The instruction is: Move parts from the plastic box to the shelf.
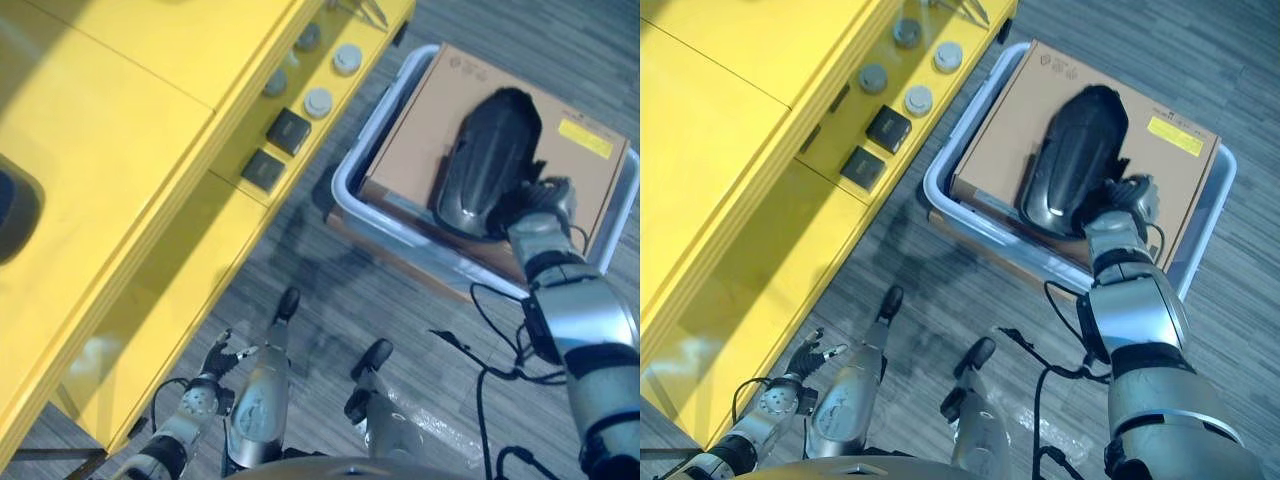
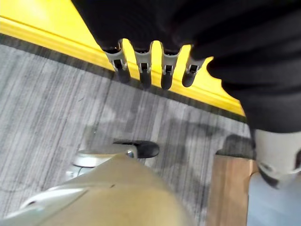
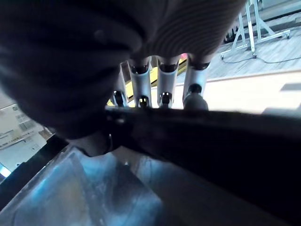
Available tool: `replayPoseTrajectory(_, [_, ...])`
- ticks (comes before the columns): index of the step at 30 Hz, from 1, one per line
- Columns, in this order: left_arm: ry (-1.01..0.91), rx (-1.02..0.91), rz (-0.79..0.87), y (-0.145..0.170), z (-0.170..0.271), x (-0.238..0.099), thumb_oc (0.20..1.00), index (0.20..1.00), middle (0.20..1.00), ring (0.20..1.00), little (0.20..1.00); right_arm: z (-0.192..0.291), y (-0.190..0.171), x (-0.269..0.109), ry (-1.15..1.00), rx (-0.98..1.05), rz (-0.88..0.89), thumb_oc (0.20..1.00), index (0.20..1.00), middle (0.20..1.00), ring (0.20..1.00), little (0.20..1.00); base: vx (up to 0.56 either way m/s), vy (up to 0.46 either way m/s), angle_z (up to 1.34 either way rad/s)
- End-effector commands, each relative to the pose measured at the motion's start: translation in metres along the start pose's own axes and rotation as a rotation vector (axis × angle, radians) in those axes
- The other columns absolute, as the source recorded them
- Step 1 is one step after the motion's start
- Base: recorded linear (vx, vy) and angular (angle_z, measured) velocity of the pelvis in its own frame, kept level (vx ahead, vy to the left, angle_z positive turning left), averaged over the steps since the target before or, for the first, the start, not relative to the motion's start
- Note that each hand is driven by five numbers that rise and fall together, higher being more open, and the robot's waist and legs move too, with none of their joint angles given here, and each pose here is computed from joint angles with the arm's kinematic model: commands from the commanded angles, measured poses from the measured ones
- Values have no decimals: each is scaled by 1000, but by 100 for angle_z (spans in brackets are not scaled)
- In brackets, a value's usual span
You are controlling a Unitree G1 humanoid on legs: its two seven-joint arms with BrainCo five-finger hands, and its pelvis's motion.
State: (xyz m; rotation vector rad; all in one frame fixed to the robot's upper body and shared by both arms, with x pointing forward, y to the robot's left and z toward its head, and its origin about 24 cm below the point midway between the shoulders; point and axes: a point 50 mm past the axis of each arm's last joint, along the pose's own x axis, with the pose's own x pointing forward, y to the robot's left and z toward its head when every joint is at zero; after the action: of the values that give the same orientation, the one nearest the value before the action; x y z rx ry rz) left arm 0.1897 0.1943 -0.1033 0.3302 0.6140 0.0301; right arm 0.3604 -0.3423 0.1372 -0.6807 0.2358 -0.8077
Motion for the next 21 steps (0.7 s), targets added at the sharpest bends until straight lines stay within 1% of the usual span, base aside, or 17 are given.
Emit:
replayPoseTrajectory(1, [-23, 35, -2, 4, -5, -6, 1000, 1000, 1000, 1000, 1000, 16, -21, 7, -181, -146, -63, 200, 200, 200, 200, 200, 25, -23, -16])
replayPoseTrajectory(4, [-146, 49, 14, 20, 17, -9, 1000, 1000, 1000, 1000, 1000, 25, -18, 4, -300, -244, -59, 200, 200, 200, 200, 200, 39, -22, -14])
replayPoseTrajectory(5, [-146, 49, 14, 20, 17, -9, 1000, 1000, 1000, 1000, 1000, 25, -18, 4, -300, -244, -59, 200, 200, 200, 200, 200, 46, -36, -13])
replayPoseTrajectory(6, [-250, 62, 51, 34, 39, -10, 1000, 1000, 1000, 1000, 1000, 32, -18, 0, -386, -283, -57, 200, 200, 200, 200, 200, 44, -42, -13])
replayPoseTrajectory(8, [-345, 83, 75, 47, 59, -15, 1000, 1000, 1000, 1000, 1000, 50, -15, -9, -531, -327, -55, 200, 200, 200, 200, 200, 44, -39, -9])
replayPoseTrajectory(10, [-452, 94, 85, 57, 83, -21, 1000, 1000, 1000, 1000, 1000, 64, -16, -18, -661, -382, -54, 200, 200, 200, 200, 200, 36, -37, -12])
replayPoseTrajectory(13, [-550, 84, 84, 66, 106, -29, 1000, 1000, 1000, 1000, 1000, 77, -17, -31, -792, -429, -49, 200, 200, 200, 200, 200, 31, -22, -30])
replayPoseTrajectory(17, [-641, -61, 31, 63, 129, -38, 1000, 1000, 1000, 1000, 1000, 101, -28, -52, -982, -466, -84, 200, 200, 200, 200, 200, 4, -14, -25])
replayPoseTrajectory(21, [-706, -209, -26, 51, 149, -42, 1000, 1000, 1000, 1000, 1000, 115, -38, -73, -1107, -405, -137, 200, 200, 200, 200, 200, 28, 3, -23])
